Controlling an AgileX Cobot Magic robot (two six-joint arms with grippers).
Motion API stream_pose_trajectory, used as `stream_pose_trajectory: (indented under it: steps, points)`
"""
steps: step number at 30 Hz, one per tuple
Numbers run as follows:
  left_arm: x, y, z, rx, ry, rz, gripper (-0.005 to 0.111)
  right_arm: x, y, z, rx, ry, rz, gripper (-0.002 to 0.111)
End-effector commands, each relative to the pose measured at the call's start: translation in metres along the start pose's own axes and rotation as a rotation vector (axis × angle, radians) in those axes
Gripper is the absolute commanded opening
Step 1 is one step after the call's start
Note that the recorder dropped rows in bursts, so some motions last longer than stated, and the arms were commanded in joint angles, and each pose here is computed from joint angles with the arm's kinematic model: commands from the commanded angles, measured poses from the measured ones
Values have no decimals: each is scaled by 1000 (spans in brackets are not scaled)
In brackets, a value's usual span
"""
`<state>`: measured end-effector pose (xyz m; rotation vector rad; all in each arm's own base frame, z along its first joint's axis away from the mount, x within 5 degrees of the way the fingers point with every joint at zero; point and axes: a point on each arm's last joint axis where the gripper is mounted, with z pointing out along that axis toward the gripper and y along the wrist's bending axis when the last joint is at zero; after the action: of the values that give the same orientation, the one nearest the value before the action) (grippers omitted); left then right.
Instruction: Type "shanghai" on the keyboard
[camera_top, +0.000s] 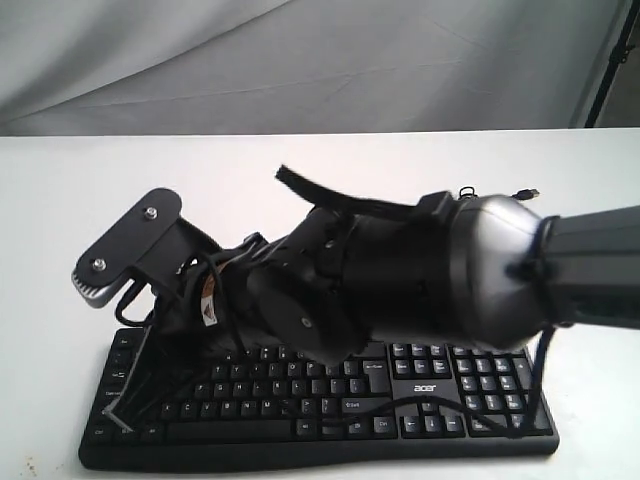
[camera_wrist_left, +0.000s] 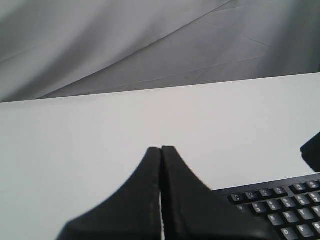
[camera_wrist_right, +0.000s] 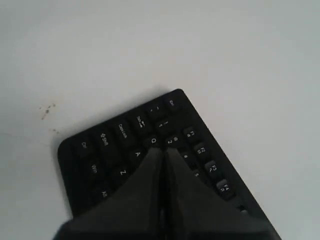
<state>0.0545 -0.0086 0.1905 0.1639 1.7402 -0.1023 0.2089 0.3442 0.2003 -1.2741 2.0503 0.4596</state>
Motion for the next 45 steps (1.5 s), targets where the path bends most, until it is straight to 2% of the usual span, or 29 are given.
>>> stream_pose_trajectory:
  steps: [1, 15, 20, 45]
  points:
    - [1, 0, 0, 3, -2, -1, 0, 5, 1, 12, 1, 9, -34, 0]
    - [1, 0, 0, 3, -2, -1, 0, 26, 8, 50, -10, 39, -21, 0]
    - [1, 0, 0, 3, -2, -1, 0, 21, 11, 68, -15, 44, -50, 0]
    - [1, 0, 0, 3, -2, -1, 0, 33, 10, 81, -16, 79, -75, 0]
